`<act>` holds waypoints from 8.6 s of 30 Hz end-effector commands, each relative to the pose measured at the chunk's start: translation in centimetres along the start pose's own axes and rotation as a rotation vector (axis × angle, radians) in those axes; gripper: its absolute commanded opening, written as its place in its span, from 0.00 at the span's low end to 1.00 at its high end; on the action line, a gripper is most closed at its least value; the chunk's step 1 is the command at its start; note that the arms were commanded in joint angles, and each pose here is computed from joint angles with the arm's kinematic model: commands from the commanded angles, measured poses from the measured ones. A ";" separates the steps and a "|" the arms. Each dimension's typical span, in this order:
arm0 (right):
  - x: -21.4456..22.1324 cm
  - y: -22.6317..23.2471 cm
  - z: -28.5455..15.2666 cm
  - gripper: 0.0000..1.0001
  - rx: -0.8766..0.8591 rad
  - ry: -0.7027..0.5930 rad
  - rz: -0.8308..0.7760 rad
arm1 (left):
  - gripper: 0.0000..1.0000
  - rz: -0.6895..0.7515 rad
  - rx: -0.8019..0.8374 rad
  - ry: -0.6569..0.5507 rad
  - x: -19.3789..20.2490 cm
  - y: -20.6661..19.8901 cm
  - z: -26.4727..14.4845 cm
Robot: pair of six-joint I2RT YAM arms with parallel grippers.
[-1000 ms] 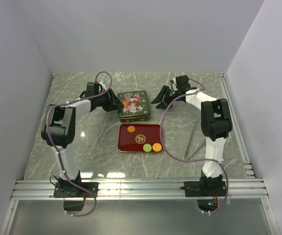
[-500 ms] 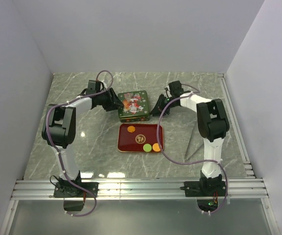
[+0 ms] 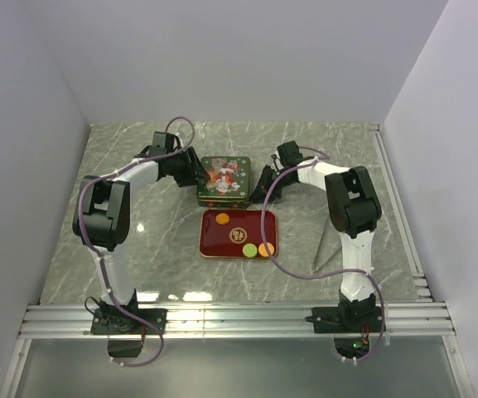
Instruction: Pack the cookies
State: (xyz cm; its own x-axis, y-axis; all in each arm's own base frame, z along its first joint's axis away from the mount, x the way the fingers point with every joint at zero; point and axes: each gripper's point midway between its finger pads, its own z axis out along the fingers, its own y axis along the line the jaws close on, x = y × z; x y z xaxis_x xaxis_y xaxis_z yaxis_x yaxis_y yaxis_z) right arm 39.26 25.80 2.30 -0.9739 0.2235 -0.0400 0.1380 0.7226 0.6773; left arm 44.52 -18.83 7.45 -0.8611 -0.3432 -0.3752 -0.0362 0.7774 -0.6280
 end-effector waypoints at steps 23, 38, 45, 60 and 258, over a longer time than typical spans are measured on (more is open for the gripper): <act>-1.9 2.3 0.4 0.27 -0.040 -0.019 -0.035 | 0.85 0.172 -0.065 0.040 1.1 -3.6 0.3; -2.4 2.9 0.1 0.27 -0.044 -0.029 -0.050 | 0.90 0.176 -0.238 0.046 0.7 -3.3 0.4; -3.2 1.6 -0.7 0.27 0.024 -0.064 -0.067 | 0.91 0.176 -0.271 0.049 1.0 -2.6 0.4; -7.3 1.6 -7.6 0.28 0.097 -0.230 -0.075 | 0.91 0.185 -0.281 0.042 0.8 -2.6 0.0; -3.6 -10.9 -25.3 1.00 0.340 -1.369 -0.626 | 0.99 0.421 -0.396 -1.109 -3.6 13.1 -17.9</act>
State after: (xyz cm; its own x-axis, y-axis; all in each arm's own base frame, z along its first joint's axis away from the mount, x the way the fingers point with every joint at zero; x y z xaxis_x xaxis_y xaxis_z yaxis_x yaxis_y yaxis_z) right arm 35.82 -0.32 10.54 -0.1176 0.0827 -0.9896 0.0593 0.9953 0.0761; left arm 37.66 2.27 11.03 -0.0309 -0.1237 -0.9918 -0.2027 0.9725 -0.1149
